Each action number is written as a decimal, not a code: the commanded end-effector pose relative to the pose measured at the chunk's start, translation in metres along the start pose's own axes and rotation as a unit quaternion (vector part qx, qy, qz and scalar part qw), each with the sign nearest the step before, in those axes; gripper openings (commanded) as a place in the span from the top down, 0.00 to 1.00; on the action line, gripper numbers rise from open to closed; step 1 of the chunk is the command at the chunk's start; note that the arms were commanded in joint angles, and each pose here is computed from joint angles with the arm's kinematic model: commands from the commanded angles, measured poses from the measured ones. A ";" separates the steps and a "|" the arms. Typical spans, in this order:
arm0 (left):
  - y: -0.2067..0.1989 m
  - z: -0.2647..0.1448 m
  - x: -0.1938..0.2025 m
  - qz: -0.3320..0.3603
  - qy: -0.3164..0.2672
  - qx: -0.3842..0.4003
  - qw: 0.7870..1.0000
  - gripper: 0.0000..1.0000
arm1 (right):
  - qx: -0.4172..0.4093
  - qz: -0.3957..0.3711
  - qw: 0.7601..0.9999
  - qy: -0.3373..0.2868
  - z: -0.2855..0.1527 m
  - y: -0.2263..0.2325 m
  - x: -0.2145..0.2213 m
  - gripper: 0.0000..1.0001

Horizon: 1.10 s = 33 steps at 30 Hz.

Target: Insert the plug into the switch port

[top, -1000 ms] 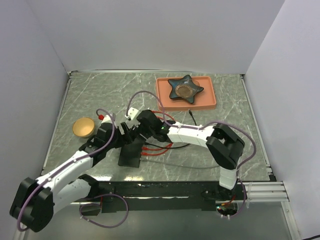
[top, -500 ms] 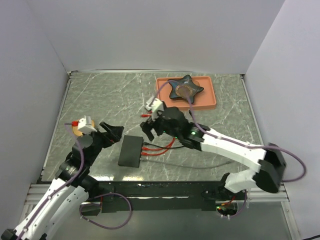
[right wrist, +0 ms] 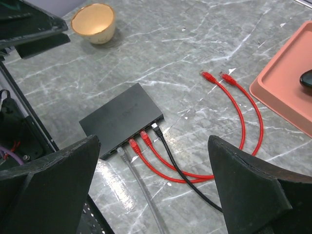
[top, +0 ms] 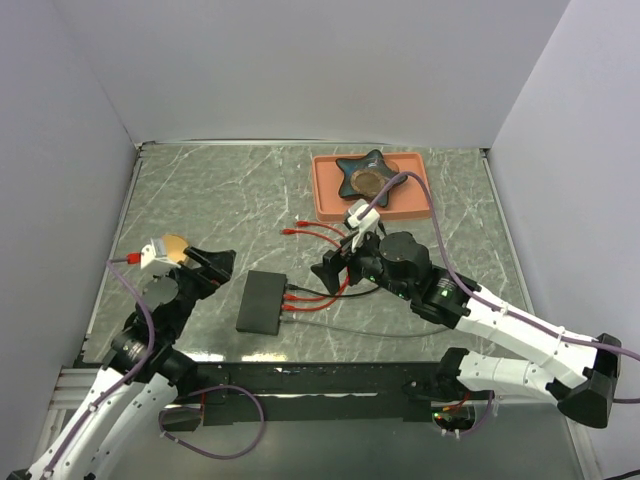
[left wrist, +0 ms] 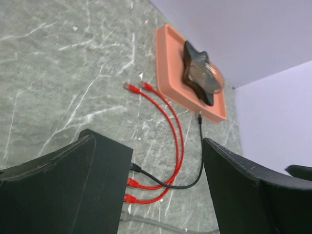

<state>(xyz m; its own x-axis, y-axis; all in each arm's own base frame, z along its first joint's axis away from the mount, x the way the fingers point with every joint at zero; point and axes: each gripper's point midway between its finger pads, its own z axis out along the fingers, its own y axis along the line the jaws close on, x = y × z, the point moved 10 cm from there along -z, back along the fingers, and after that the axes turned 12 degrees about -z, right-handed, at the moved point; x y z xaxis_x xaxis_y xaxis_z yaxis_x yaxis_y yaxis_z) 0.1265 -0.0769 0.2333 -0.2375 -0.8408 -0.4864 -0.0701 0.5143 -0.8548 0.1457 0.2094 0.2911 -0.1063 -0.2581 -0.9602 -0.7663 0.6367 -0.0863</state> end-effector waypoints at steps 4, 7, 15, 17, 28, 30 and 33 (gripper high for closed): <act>-0.013 0.008 -0.002 -0.001 0.017 -0.032 0.999 0.04 | 0.012 0.011 1.000 0.011 0.001 -0.003 0.000 0.01; -0.014 0.012 -0.001 0.002 0.023 -0.044 0.999 0.04 | 0.013 0.014 1.000 0.012 0.001 -0.002 0.001 0.01; -0.011 0.013 -0.001 0.020 0.022 -0.049 0.998 0.04 | 0.008 0.009 1.000 0.018 0.004 -0.002 0.002 0.01; -0.010 0.011 0.000 0.023 0.026 -0.044 0.998 0.04 | 0.009 0.013 1.000 0.020 0.004 -0.002 0.003 0.01; -0.003 0.008 0.002 0.049 0.025 -0.022 0.998 0.04 | 0.004 0.016 1.000 0.018 0.009 0.000 0.007 0.01; 0.001 0.008 0.003 0.051 0.020 -0.020 0.998 0.04 | 0.012 0.012 1.000 0.011 0.009 -0.001 0.007 0.01; 0.003 0.011 0.005 0.055 0.014 -0.001 0.998 0.04 | 0.050 0.015 0.998 0.019 0.007 -0.007 0.006 0.01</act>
<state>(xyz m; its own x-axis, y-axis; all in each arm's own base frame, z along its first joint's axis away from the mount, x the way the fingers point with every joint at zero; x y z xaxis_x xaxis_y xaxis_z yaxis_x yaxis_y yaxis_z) 0.1334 -0.0794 0.2276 -0.2839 -0.7888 -0.5452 -0.1130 0.5921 -0.7979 0.1487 0.2129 0.2739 -0.1688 -0.3006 -0.9387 -0.7599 0.6462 -0.0703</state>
